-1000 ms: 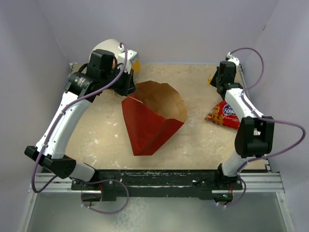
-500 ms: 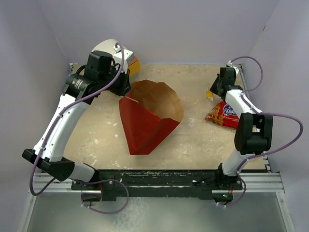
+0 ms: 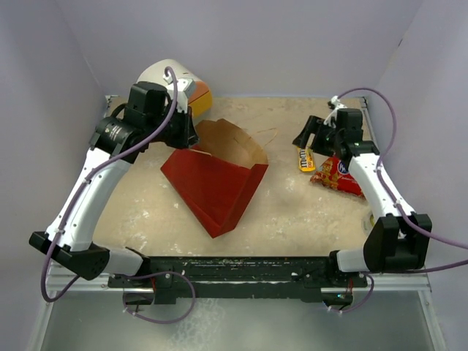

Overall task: Take the snacks out of the paper bag
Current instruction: Place the snack at the center of the board, then adjust the paper bag at the center of the board.

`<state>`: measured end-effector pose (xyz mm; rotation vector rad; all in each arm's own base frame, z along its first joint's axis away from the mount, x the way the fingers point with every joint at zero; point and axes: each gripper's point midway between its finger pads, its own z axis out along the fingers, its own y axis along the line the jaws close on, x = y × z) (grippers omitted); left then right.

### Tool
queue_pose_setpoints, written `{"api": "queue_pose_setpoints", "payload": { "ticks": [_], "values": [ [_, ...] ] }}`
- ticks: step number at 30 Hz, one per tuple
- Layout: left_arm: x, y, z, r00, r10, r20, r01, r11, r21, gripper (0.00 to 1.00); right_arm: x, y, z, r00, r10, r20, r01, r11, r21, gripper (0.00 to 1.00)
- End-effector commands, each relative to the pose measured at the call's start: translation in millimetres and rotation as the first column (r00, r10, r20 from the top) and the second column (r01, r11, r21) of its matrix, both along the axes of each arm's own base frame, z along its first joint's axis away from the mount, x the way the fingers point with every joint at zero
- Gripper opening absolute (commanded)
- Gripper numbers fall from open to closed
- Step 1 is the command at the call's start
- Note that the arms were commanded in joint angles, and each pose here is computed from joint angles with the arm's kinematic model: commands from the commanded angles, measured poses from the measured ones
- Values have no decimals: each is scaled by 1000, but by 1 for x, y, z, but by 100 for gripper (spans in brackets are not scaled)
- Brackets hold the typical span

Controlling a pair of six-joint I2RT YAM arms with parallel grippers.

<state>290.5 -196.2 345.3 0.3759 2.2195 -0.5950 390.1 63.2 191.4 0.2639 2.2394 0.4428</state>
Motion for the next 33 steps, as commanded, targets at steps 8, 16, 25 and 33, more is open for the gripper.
{"api": "queue_pose_setpoints", "payload": {
  "ticks": [8,16,25,33],
  "values": [
    [-25,4,24,999,2,35,2,996,-87,0,-7,111,38,947,319,31,-314,905,286,81],
    [-31,15,23,999,25,46,-22,998,-58,0,32,118,21,951,309,-24,-289,912,290,75],
    [-32,20,21,998,28,52,-26,999,-28,0,44,147,0,905,421,-59,-381,865,326,51],
    [-23,49,25,978,195,74,-197,980,30,0,10,145,1,872,487,-55,-447,836,319,0]
  ]
}}
